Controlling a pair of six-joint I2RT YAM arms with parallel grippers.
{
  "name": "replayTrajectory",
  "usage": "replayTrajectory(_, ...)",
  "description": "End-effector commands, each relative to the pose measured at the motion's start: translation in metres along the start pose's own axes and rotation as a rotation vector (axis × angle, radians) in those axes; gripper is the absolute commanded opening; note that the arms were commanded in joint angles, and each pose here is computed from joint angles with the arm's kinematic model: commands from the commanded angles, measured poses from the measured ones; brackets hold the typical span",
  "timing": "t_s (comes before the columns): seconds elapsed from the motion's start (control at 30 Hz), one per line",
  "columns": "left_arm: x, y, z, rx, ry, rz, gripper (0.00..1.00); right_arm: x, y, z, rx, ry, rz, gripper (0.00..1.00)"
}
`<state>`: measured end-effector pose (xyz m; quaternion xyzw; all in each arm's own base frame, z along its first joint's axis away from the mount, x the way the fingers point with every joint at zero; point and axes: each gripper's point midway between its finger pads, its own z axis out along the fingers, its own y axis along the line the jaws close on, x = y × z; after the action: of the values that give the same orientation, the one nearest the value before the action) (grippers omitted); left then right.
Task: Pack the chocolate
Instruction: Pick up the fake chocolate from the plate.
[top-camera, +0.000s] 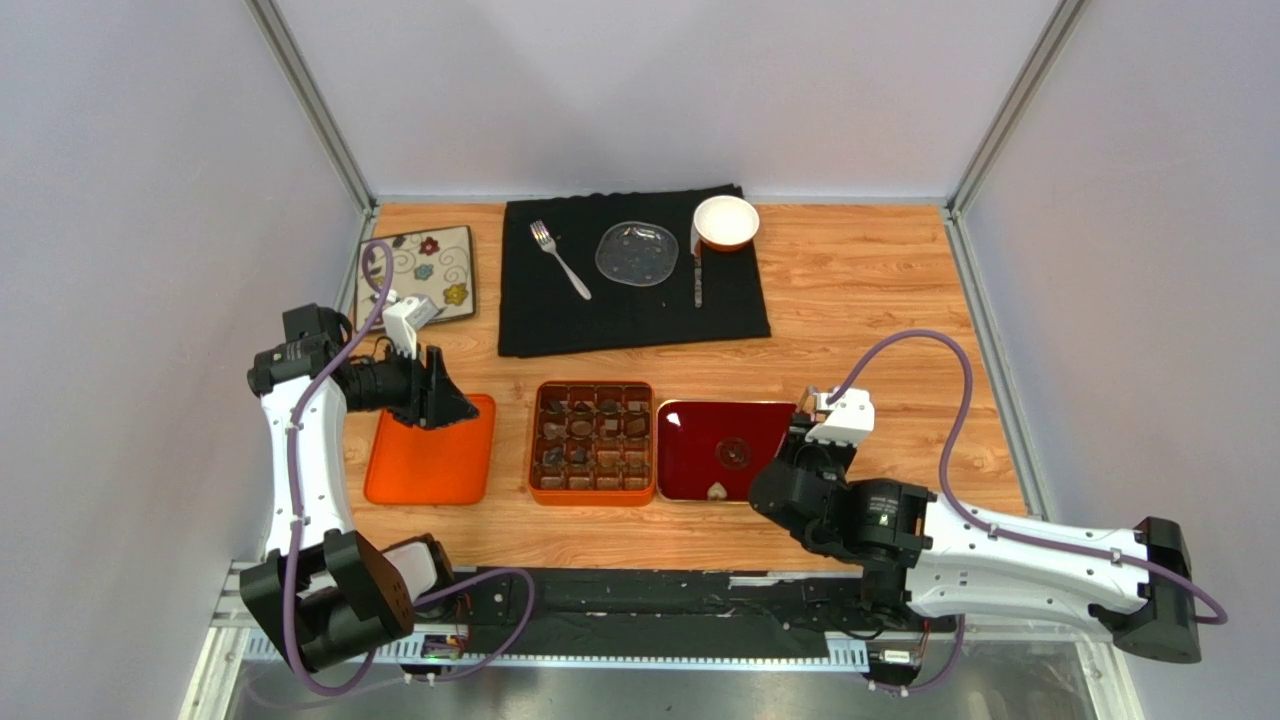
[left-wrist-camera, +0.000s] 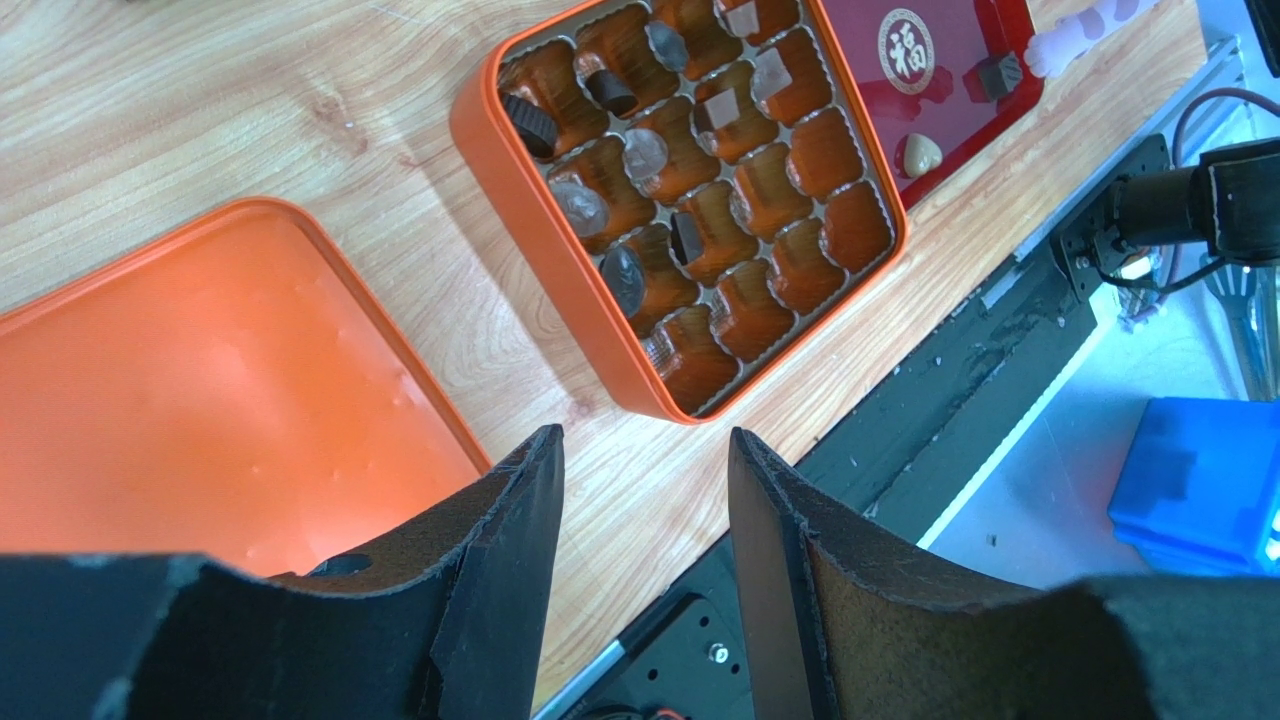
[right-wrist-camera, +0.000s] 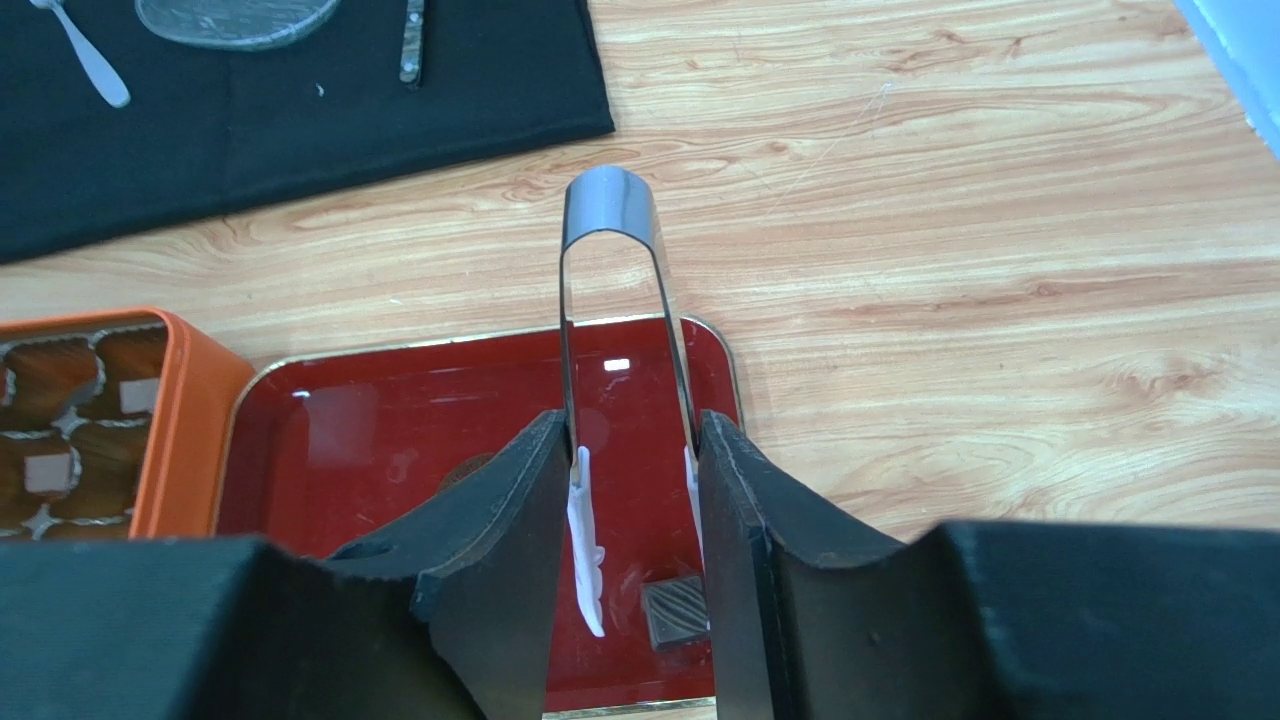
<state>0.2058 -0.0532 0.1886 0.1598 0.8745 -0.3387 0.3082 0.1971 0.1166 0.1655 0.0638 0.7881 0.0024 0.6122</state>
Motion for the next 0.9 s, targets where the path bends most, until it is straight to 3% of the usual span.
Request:
replayTrajectory(0.0, -0.012, 0.001, -0.004, 0.002, -0.033, 0.044, 0.53, -0.014, -0.007, 0.0, 0.032, -0.068, 0.141, 0.39)
replayTrajectory(0.87, -0.018, -0.002, -0.007, 0.002, -0.045, 0.048, 0.53, 0.008, -0.008, 0.005, 0.026, -0.047, 0.134, 0.39)
